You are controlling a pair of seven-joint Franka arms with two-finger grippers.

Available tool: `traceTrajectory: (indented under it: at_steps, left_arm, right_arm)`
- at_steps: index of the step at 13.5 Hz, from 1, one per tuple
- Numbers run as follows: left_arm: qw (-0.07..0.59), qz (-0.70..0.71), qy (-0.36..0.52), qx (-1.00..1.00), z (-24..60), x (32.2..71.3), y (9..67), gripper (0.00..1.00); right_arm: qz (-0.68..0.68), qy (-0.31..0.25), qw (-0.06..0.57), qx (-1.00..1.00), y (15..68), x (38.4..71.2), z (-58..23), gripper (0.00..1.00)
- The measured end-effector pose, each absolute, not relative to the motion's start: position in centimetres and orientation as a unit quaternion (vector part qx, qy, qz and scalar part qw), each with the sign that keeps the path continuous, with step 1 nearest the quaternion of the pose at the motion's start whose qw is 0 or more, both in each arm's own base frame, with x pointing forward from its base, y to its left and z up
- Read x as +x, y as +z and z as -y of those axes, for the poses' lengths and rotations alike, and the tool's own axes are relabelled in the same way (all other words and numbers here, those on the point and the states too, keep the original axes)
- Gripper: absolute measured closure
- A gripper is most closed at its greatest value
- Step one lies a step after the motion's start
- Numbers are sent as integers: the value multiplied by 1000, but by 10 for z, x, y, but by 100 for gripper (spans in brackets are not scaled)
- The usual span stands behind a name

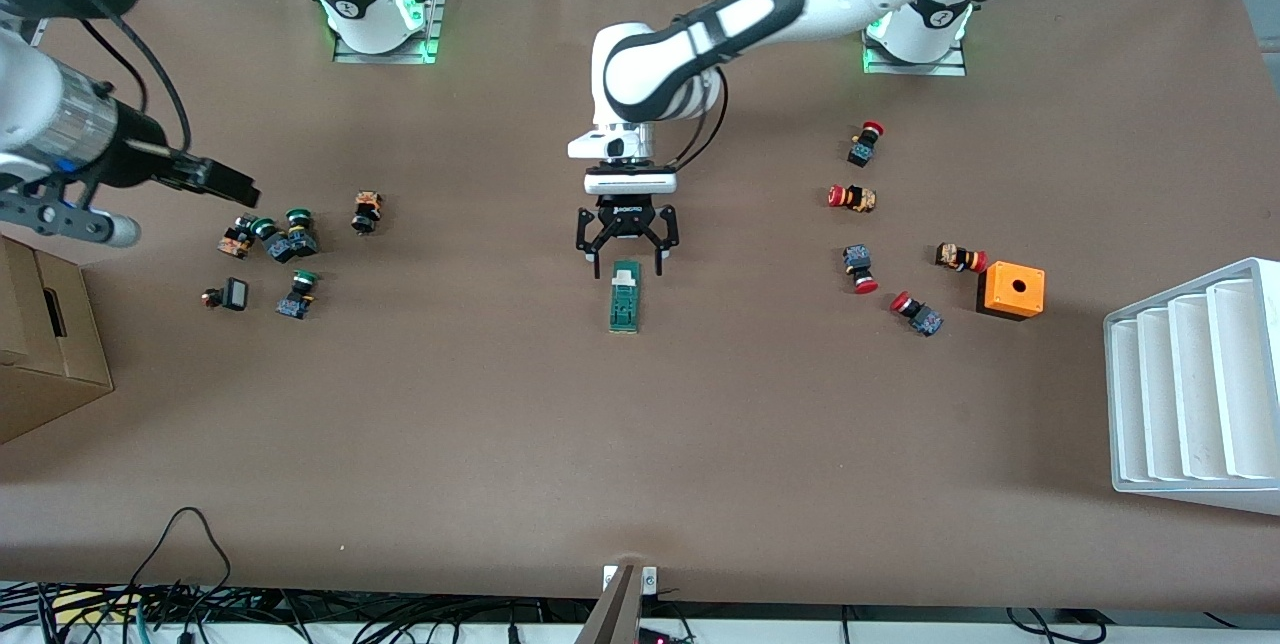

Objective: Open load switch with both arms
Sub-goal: 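Open the left gripper and lift it off the switch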

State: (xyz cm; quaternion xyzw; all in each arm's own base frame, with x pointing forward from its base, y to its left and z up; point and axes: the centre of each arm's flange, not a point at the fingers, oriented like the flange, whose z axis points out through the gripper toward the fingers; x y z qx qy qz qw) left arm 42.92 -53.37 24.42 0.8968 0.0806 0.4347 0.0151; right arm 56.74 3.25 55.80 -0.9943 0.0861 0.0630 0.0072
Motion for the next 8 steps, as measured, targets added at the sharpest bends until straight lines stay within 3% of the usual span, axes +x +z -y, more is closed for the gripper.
traceTrajectory:
  at_steps: [8]
  left_arm:
    - [-37, -74, 231, 969, 512, 491, 389, 0]
  right_arm:
    - [-5, 55, -12, -998, 561, 566, -2, 0]
